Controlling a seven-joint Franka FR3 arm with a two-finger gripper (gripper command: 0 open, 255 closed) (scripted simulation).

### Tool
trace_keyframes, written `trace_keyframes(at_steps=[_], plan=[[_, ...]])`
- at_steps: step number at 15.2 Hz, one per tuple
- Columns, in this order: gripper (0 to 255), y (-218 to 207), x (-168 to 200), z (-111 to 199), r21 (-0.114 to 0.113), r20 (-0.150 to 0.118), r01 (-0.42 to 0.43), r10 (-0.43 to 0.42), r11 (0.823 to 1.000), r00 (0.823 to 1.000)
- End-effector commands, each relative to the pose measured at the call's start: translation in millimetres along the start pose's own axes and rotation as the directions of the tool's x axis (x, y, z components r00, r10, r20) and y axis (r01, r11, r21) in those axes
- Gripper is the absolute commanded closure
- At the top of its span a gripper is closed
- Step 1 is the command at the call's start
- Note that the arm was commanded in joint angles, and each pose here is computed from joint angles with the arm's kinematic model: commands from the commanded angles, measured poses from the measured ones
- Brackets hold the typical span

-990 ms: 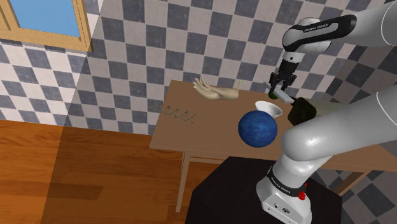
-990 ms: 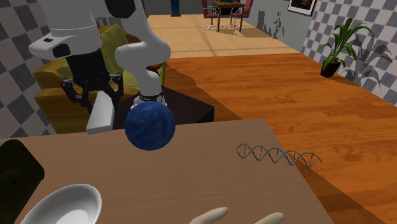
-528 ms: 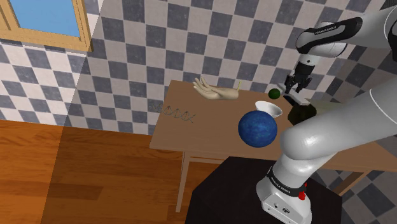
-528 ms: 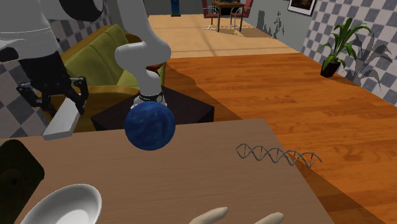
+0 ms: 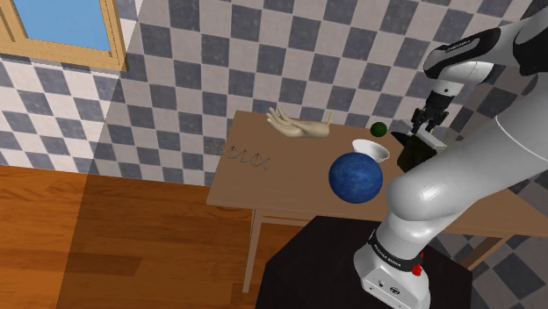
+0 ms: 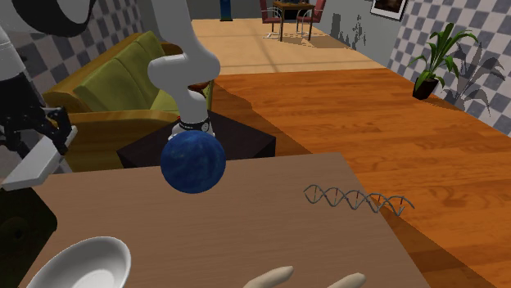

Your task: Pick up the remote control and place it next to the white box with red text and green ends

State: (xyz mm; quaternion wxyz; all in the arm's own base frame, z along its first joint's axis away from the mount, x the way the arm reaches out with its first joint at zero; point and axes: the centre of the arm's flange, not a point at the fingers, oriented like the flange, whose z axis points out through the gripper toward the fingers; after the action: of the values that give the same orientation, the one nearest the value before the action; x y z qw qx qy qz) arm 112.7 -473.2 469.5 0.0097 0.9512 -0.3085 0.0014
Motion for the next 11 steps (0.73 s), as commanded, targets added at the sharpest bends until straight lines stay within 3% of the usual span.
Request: trace_keyframes(at_steps=[1,11], plan=[[255,2,0,11,-0.001,0.000,0.001,-0.001,1.000,1.000],[255,1,0,64,-0.001,0.000,0.001,-0.001,1.000,1.000]])
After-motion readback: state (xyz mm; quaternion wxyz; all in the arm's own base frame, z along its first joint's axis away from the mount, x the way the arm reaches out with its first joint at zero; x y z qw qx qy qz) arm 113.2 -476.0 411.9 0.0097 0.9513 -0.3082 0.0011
